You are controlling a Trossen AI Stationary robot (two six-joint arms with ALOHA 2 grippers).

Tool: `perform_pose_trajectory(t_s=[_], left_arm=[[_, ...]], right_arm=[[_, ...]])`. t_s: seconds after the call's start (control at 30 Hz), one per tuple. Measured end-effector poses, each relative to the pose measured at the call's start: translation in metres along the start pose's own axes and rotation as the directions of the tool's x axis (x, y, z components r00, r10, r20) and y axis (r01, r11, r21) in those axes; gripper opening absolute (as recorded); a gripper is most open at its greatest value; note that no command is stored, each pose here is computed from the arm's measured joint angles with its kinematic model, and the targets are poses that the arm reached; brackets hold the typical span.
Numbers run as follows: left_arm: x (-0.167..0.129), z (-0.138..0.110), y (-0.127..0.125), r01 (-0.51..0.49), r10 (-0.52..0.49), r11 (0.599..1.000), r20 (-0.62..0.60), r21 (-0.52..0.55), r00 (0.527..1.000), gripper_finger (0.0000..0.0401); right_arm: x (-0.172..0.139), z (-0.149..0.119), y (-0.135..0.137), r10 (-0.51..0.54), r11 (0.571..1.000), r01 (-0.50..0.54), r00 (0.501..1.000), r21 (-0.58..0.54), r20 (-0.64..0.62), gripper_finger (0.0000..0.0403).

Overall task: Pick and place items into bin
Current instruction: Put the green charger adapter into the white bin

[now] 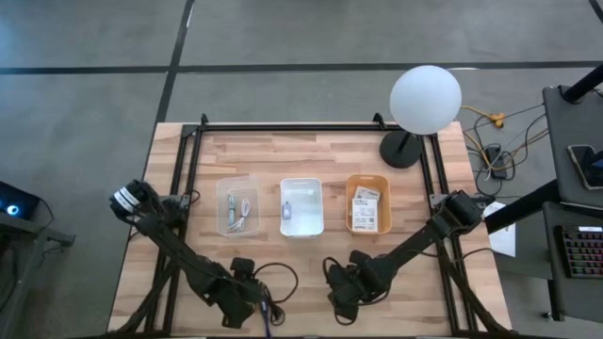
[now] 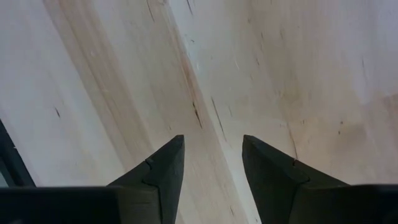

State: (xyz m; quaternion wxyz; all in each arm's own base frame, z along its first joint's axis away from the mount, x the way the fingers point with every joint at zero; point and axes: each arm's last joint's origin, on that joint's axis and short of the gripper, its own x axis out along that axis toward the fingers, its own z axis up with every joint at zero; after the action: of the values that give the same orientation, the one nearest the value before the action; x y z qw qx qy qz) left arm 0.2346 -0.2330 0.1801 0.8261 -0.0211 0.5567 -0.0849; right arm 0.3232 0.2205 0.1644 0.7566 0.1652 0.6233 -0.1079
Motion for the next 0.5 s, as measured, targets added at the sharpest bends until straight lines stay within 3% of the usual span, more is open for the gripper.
perform_pose_trajectory(t_s=[0.13,0.23,0.5], left_arm=[[0.011,-0.001,0.001,0.008,-0.008,1.0,-0.044,-0.004,0.999,0.0251],[0.012,0.0,0.002,0.005,-0.005,1.0,-0.047,0.001,0.999,0.0243],[0.014,0.005,0.008,-0.001,0.002,1.0,-0.037,0.022,0.999,0.012]], right_arm=[[0.0,0.0,0.0,0.0,1.0,0.0,1.0,0.0,0.0,0.0142],[0.0,0.0,0.0,0.001,1.0,-0.001,1.0,0.0,0.0,0.0139],[0.0,0.0,0.0,0.0,1.0,0.0,1.0,0.005,0.0,0.0136]])
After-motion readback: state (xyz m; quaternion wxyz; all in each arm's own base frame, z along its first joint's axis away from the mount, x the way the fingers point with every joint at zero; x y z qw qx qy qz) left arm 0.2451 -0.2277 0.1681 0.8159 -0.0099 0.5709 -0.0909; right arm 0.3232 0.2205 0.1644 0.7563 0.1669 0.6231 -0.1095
